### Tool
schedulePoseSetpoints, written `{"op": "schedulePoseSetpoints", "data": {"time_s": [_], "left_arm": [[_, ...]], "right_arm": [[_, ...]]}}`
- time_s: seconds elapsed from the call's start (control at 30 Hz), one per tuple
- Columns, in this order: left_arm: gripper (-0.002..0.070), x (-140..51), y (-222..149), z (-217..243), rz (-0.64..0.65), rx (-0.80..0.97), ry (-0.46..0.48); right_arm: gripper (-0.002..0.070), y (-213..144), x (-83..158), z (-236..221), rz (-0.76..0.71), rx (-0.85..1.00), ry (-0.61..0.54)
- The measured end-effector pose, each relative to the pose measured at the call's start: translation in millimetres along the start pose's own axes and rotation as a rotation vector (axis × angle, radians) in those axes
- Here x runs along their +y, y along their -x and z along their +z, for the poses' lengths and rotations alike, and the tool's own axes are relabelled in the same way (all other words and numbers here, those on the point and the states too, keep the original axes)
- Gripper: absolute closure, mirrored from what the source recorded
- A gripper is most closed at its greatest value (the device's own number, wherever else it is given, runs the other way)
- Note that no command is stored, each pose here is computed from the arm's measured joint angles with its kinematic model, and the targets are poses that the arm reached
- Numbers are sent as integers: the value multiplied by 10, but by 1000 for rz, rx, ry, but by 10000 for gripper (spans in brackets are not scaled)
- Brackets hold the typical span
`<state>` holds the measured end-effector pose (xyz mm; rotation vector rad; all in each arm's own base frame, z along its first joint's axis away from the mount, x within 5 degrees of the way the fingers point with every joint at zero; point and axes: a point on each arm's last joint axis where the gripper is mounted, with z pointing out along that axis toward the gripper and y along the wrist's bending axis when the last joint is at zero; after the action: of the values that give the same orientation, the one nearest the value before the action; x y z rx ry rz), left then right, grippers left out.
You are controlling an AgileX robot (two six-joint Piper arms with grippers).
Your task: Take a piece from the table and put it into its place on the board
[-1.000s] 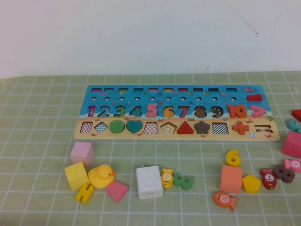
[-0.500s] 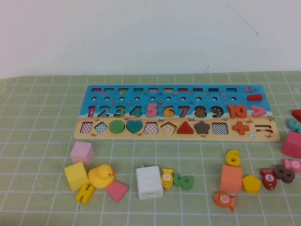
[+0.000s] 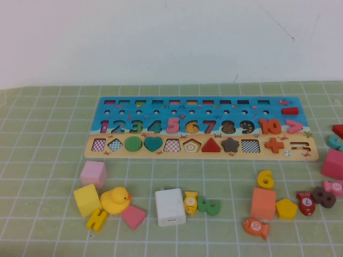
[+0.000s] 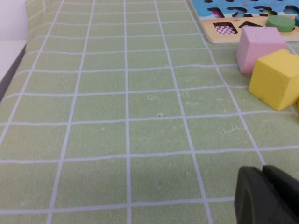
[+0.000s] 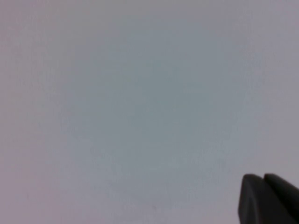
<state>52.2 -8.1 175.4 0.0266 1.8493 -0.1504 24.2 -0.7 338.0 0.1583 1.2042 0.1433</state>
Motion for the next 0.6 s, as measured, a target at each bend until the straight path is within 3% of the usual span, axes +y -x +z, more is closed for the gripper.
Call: {"op": "schedulePoseSetpoints", "data": {"time_s": [0.3,0.6], "left_arm": [[677,0,0,0,0,0,0],[677,0,0,0,0,0,0]], "right_arm": [[678,-43,35,654,22,632,-86],[678,-569,28,1343,275,838,-104]]}}
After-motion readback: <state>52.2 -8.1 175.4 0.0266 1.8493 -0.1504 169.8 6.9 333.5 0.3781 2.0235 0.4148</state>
